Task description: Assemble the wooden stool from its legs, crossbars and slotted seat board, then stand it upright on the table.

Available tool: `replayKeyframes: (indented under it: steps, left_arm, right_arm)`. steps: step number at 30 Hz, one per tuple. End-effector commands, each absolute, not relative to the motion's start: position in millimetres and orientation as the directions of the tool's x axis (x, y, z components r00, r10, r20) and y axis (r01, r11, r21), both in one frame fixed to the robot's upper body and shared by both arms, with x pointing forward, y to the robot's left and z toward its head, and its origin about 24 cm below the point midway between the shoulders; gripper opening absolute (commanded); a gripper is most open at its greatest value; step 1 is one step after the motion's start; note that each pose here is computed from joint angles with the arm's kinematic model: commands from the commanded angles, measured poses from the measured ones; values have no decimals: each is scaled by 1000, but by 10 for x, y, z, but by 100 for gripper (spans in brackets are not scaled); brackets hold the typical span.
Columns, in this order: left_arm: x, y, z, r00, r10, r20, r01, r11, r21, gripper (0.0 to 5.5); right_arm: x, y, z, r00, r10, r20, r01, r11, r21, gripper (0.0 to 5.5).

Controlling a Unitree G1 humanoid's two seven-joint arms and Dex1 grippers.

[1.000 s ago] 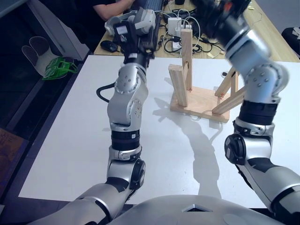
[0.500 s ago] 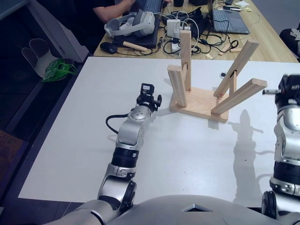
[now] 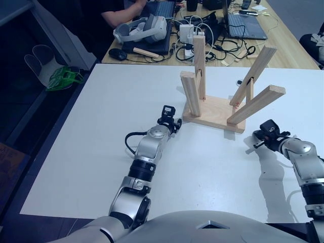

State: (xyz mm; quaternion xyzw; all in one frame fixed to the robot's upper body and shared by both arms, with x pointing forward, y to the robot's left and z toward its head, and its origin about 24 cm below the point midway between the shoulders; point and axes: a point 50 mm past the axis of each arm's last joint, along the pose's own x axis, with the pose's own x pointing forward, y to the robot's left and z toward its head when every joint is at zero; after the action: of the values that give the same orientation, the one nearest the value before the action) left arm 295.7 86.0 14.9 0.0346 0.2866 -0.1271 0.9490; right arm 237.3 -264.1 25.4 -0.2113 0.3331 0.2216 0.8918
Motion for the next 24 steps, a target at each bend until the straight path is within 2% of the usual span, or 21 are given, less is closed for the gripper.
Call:
replayKeyframes:
  steps: [1,4,14,24]
  left_arm:
    - [2922,875,50,798,-186,-573,207,978,-31,327]
    - [2949,829,57,805,-203,-558,206,977,-59,301]
    - [3018,659,78,806,-268,-528,225,963,-146,146]
    - [2997,603,61,784,-308,-540,255,952,-172,3]
  right_arm:
    - [2146,-2572,41,552,311,-773,-594,798,-103,2]
    - [2132,-2602,33,552,292,-781,-579,808,-108,0]
    - [2220,-2657,67,587,249,-770,-536,832,-140,0]
    - [2354,-2573,112,603,287,-744,-556,821,-134,0]
